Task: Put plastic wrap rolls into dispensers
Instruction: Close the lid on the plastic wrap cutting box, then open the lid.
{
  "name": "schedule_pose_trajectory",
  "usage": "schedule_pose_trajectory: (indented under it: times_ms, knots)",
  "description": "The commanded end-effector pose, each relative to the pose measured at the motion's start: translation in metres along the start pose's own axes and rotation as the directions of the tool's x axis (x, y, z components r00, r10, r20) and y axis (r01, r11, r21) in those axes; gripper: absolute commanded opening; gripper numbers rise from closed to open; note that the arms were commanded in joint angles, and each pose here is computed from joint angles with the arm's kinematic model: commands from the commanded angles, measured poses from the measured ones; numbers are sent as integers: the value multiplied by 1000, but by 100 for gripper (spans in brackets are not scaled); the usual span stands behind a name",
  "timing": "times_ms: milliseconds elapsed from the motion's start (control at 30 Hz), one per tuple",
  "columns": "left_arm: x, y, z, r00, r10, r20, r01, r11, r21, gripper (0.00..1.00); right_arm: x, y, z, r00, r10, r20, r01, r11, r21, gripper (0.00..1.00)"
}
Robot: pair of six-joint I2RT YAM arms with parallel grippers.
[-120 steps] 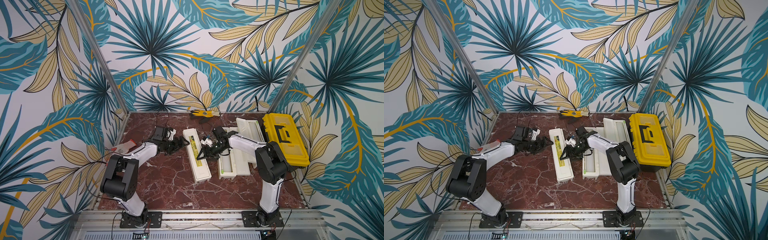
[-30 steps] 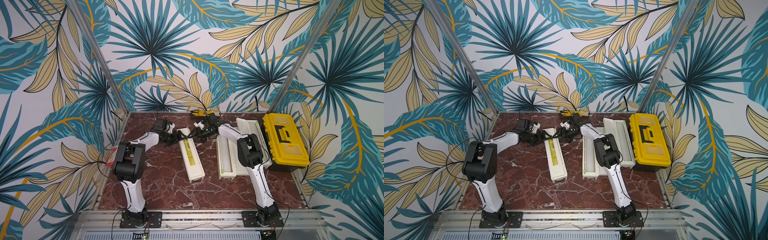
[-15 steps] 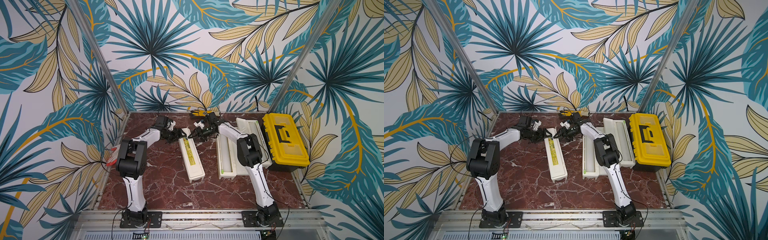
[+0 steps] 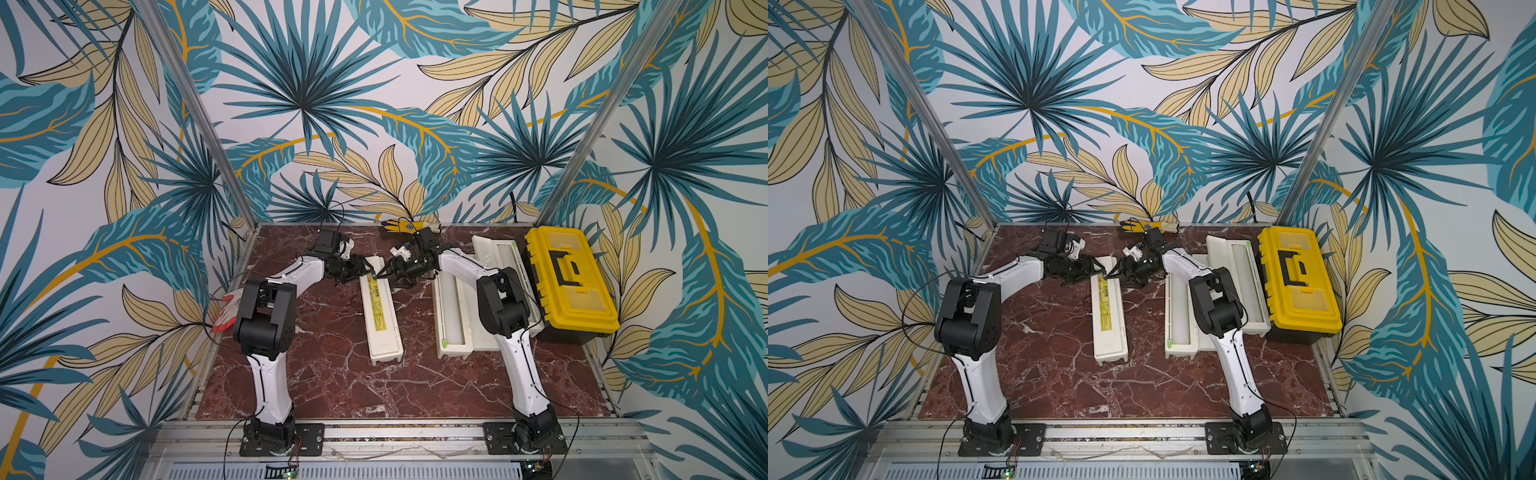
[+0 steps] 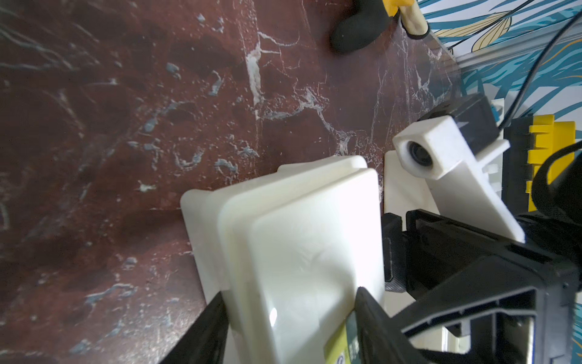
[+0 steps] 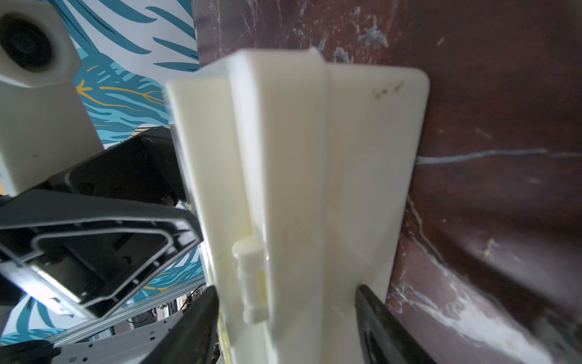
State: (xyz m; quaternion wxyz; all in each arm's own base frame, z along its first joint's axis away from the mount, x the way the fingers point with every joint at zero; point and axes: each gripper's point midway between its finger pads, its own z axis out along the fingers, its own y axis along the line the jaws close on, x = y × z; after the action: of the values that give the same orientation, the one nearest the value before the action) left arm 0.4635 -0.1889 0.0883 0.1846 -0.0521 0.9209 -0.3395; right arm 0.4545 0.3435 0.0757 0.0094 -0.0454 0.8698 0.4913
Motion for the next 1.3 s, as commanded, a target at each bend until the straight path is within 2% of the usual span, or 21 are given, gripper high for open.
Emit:
schedule_pose_trajectory:
  times_ms: [0, 100, 200, 267, 433, 467, 533, 600, 633, 733, 833, 900, 1033, 1167, 1267]
  knots:
    - [80, 45, 36, 967, -46, -250, 6, 988, -157, 63, -12, -11, 9, 998, 15, 66, -18, 999, 45, 71]
    - [87, 41, 47, 958, -49, -282, 11, 991, -134, 60, -19, -19, 20, 999, 44, 31, -45, 998, 40, 69]
    - [98, 39, 57, 948, -49, -315, 9, 992, -129, 58, -13, -31, 29, 995, 97, -21, -96, 994, 43, 57]
    - [99, 38, 60, 946, -48, -320, 7, 992, -129, 57, -6, -36, 30, 993, 114, -41, -112, 993, 44, 52]
    - [83, 25, 54, 959, -33, -282, 1, 994, -114, 58, 5, -35, 16, 996, 81, -41, -76, 992, 105, 51]
    - [79, 23, 51, 963, -31, -268, -1, 993, -117, 60, 3, -32, 10, 998, 60, -24, -57, 990, 132, 56]
    - [69, 17, 40, 973, -26, -229, -3, 993, -122, 73, -5, -24, -9, 999, 13, 32, -19, 978, 206, 68]
    - [57, 13, 27, 983, -18, -184, -5, 992, -127, 80, -15, -11, -31, 993, -52, 102, 22, 961, 276, 78]
    - [49, 9, 19, 988, -12, -157, -8, 992, -127, 83, -19, -4, -45, 984, -94, 152, 41, 946, 320, 99]
    - [28, -4, -6, 997, 6, -75, -15, 992, -123, 86, -29, 21, -89, 921, -200, 335, 54, 916, 397, 99]
    - [7, -21, -33, 999, 29, 21, -27, 995, -94, 88, -22, 26, -118, 885, -211, 415, -8, 885, 466, 99]
    - [-5, -25, -52, 996, 34, 80, -27, 996, -90, 88, -9, 25, -121, 896, -179, 407, -53, 866, 497, 99]
    - [-18, -13, -87, 986, 14, 165, 3, 994, -106, 88, 23, 32, -100, 923, -218, 318, -35, 774, 633, 99]
    - [-8, 22, -100, 986, -43, 158, 69, 984, -162, 88, 46, 33, -71, 951, -210, 226, -23, 683, 730, 95]
    - [5, 45, -99, 985, -100, 138, 124, 976, -178, 88, 54, 44, -56, 947, -242, 212, -10, 636, 771, 93]
